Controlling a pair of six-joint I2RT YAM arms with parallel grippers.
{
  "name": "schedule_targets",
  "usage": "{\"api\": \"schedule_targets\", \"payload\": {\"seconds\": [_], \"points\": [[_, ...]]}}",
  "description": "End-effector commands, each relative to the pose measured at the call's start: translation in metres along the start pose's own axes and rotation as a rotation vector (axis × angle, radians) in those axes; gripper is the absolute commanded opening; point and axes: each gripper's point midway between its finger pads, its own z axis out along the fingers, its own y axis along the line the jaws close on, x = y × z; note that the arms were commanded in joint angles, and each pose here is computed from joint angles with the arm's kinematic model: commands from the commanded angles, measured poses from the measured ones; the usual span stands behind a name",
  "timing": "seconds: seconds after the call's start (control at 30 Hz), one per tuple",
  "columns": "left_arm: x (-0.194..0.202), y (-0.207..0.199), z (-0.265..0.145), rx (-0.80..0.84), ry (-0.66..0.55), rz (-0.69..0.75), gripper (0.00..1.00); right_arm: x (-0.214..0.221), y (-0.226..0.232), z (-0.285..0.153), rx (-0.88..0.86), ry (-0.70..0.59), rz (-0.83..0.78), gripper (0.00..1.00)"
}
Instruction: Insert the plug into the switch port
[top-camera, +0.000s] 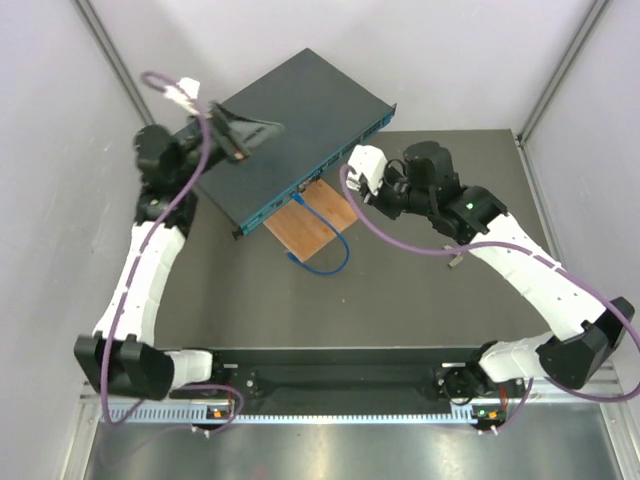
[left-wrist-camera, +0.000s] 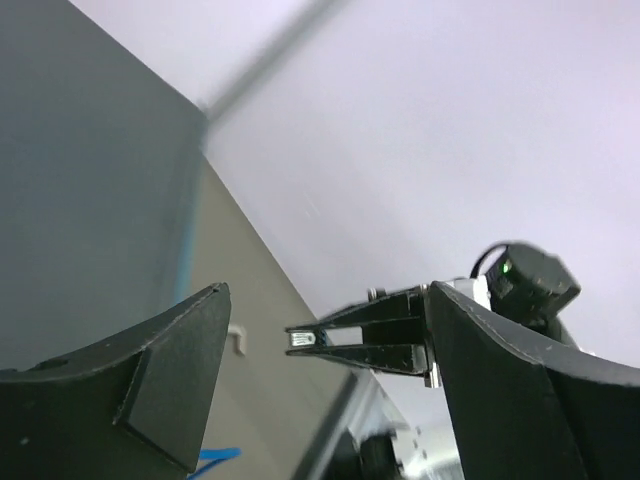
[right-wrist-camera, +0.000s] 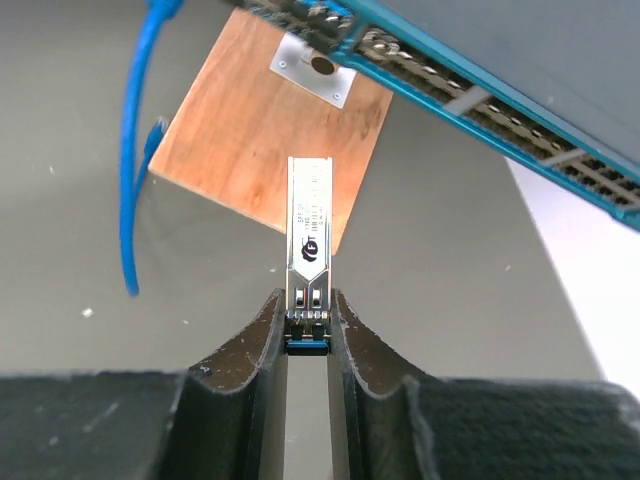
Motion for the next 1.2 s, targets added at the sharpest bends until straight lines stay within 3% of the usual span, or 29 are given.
{"api": "schedule_targets", "payload": {"seconds": [0.0,0.13,0.23,0.37,0.5,0.7,1.17], "points": [[-0.059,-0.029,-0.057,-0.03,-0.238,0.112,0.87,-0.029,-0.023,-0.012,0.081,-0.065,0.145,0.0],[-0.089,0.003,-0.117,-0.189,-0.429,0.044,0.9,-0.029,-0.022,-0.007,0.061,-0.054,0.219,0.0],[-0.091,0.029,-0.158,-0.296,-0.512,-0.037,0.91,-0.025,-0.02,-0.002,0.053,-0.033,0.243,0.0],[-0.077,0.075,-0.196,-0.404,-0.553,-0.199,0.91,-0.019,-0.019,0.007,0.052,-0.009,0.259,0.0],[-0.068,0.107,-0.216,-0.427,-0.56,-0.231,0.92,-0.017,-0.019,0.013,0.052,-0.006,0.277,0.0],[-0.056,0.14,-0.215,-0.363,-0.524,-0.243,0.98,-0.018,-0.022,0.023,0.065,-0.014,0.317,0.0],[-0.035,0.165,-0.174,-0.262,-0.455,-0.252,0.96,-0.02,-0.03,0.047,0.08,-0.006,0.36,0.0]]}}
